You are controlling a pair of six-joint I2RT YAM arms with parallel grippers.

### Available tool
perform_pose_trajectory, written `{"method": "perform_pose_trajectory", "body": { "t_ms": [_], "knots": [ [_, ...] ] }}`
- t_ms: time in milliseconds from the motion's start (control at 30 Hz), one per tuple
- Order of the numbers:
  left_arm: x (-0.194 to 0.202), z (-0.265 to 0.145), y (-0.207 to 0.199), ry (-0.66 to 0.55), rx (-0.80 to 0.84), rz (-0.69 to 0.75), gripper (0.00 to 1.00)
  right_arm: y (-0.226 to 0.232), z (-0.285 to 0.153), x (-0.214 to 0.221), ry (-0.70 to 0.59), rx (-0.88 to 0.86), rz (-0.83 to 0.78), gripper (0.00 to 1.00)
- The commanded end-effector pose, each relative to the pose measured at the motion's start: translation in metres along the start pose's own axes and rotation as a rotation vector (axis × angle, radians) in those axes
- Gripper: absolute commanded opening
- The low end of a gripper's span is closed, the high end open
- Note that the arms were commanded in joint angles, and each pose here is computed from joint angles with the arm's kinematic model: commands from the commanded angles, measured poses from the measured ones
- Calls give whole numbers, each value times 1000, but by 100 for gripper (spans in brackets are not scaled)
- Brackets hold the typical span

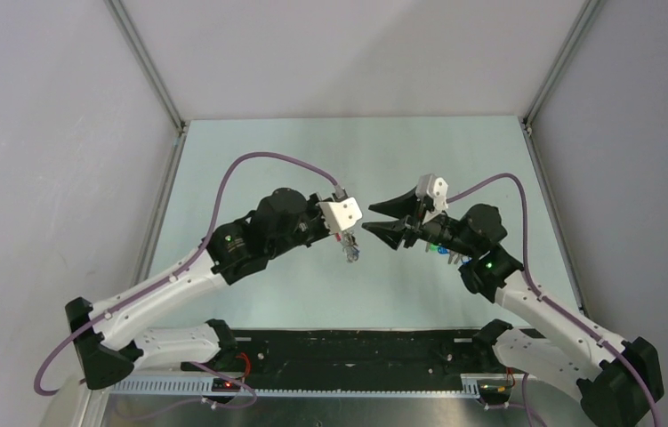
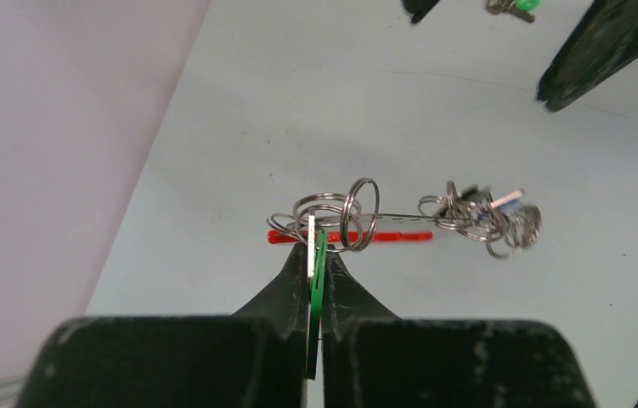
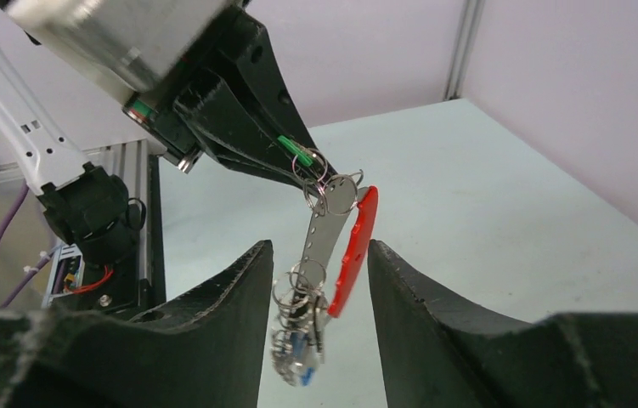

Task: Remove the keys from the keyring

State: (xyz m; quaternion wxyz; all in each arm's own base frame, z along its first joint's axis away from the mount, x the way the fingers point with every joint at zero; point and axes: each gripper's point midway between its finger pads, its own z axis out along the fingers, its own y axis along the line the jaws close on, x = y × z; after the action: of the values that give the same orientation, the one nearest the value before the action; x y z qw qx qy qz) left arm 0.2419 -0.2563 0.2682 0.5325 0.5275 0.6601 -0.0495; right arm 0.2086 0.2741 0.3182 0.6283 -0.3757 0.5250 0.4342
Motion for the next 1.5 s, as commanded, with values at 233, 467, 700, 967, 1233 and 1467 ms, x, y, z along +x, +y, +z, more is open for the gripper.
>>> {"method": "perform_pose_trajectory", "body": {
  "t_ms": [233, 467, 700, 967, 1233, 1467],
  "knots": [
    [-31, -16, 1, -172, 37, 38, 0, 10, 22, -10, -57, -131, -115, 40],
    [-28, -10, -2, -160, 48, 42, 0, 26, 30, -9, -78, -203, -143, 40],
    [-27, -9, -4, -158, 57, 46, 0, 32, 31, -11, -90, -228, -168, 36],
    [-30, -12, -5, -172, 61, 52, 0, 36, 29, -14, -94, -234, -178, 34],
    [-28, -12, -4, -166, 54, 59, 0, 26, 25, -23, -100, -148, -187, 43],
    [-26, -11, -3, -158, 50, 59, 0, 29, 20, -24, -88, -149, -200, 39]
  ]
}}
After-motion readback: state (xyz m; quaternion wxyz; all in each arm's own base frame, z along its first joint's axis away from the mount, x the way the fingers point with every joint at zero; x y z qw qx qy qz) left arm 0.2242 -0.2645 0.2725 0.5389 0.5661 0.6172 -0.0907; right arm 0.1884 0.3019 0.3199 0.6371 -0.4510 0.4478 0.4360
